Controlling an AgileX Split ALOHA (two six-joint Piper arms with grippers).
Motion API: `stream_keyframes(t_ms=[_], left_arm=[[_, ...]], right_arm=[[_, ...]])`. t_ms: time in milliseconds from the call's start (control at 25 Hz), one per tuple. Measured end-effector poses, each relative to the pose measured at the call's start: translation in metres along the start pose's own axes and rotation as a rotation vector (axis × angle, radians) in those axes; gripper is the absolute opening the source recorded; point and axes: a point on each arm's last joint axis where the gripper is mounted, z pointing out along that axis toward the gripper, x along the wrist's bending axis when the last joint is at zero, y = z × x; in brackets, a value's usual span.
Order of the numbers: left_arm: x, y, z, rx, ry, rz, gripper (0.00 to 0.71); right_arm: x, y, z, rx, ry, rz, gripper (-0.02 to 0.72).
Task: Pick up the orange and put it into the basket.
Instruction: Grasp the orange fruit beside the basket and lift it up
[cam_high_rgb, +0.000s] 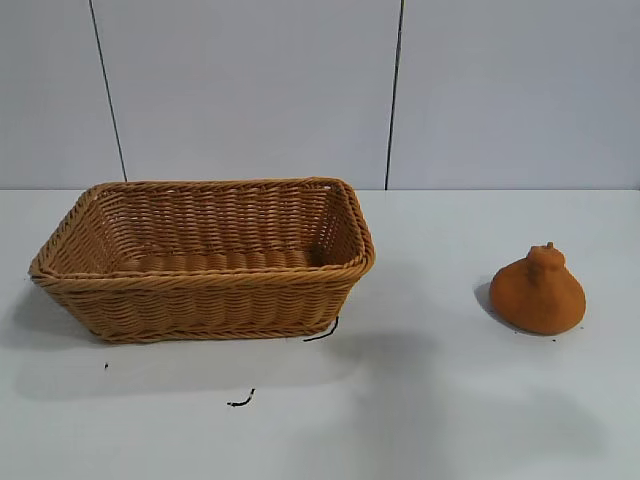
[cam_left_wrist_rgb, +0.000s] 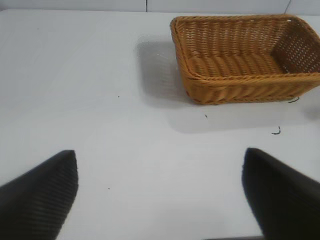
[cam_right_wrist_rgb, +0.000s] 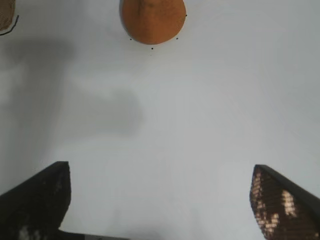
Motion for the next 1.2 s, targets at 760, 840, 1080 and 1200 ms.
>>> stream_keyframes(t_ms=[760,840,1080,1200], left_arm=[[0.000,0.000,0.000,0.000,0.000,0.000,0.639],[0.000,0.000,0.000,0.000,0.000,0.000,0.639],[0.000,0.000,0.000,0.000,0.000,0.000,0.639],[0.000,0.000,0.000,0.000,0.000,0.000,0.639]], right_arm=[[0.002,0.064,0.179,0.278,-0.011,-0.005,0.695],[0.001,0.061,0.188,0.292,-0.013,-0.004,0.695],[0.001,0.061,0.192,0.296,-0.013,-0.004,0.426],[0.002,0.063,0.184,0.296,-0.011,-0.009,0.228]])
